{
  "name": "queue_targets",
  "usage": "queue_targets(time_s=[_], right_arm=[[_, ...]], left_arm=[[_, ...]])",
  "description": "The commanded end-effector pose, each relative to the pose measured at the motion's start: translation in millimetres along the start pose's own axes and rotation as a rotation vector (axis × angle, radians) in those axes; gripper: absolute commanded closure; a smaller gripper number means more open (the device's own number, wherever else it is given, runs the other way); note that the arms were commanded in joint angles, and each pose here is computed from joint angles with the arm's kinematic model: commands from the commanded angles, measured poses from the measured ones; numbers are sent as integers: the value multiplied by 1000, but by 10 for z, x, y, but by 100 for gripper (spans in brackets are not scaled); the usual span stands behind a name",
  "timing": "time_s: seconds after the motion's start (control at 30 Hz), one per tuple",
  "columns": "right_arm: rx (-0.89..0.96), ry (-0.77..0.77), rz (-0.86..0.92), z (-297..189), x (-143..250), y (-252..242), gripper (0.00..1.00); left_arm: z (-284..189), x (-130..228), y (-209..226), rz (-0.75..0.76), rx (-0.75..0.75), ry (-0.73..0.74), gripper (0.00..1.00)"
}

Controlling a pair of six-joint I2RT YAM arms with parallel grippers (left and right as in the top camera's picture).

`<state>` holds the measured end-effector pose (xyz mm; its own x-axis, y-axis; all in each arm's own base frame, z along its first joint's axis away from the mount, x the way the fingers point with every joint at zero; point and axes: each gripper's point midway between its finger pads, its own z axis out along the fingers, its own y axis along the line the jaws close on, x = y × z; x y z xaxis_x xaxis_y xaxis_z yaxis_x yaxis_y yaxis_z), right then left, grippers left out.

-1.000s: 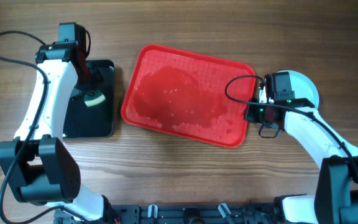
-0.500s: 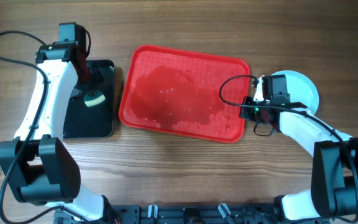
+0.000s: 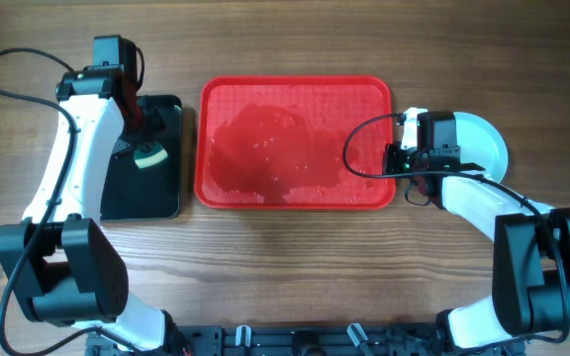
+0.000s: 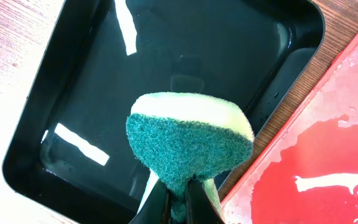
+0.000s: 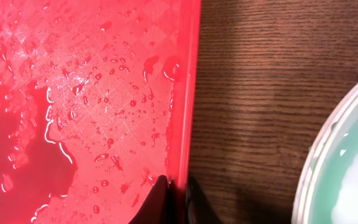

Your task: Clean dirty plates on tray and stack at the side

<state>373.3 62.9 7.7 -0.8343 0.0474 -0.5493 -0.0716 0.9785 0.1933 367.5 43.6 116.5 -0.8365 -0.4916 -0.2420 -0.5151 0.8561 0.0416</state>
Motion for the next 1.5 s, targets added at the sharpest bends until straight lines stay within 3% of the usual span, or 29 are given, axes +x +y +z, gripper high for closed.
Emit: queue_targets(time_s=[0.0, 0.07, 0.1, 0.33, 0.6, 0.63, 0.67, 0.7, 0.73, 0.77, 0.9, 1.2, 1.37, 1.47], right_arm=[[6, -3, -66, 25, -1, -14, 54], [-68, -15, -48, -31, -83, 130, 12], [-92, -24, -30, -86, -153, 186, 0], [-138, -96, -81, -852, -720, 440, 0], [-203, -53, -102, -1111, -579, 577, 1], [-202, -44, -99, -1110, -556, 574, 0], [-202, -39, -98, -1110, -546, 573, 0], [-201, -32, -96, -1109, -529, 571, 0], [-201, -29, -95, -1110, -524, 571, 0], [-202, -29, -93, -1112, -525, 572, 0], [-203, -55, -101, -1232, -667, 606, 0], [-202, -213, -240, -2207, -1138, 807, 0], [-209, -377, -273, -2805, -1233, 910, 0], [-252, -476, -172, -3267, -1197, 987, 0]], left_arm=[[49, 18, 17, 31, -3, 13, 96], [49, 17, 20, 68, -4, 13, 96], [49, 14, 24, 92, -6, 12, 96], [64, -83, -16, 234, 10, -29, 96], [348, -192, 14, 266, 24, -103, 96], [408, -180, 35, 259, 24, -105, 92], [455, -169, 52, 253, 26, -106, 80], [476, -164, 63, 251, 25, -107, 60], [477, -183, 64, 248, 26, -115, 20], [472, -198, 55, 246, 29, -121, 0], [296, -281, 43, 200, 42, -152, 0], [-1143, -408, 116, 82, 163, -432, 0], [-1308, -394, 149, 75, 179, -473, 0], [-1299, -391, 149, 76, 178, -470, 0]])
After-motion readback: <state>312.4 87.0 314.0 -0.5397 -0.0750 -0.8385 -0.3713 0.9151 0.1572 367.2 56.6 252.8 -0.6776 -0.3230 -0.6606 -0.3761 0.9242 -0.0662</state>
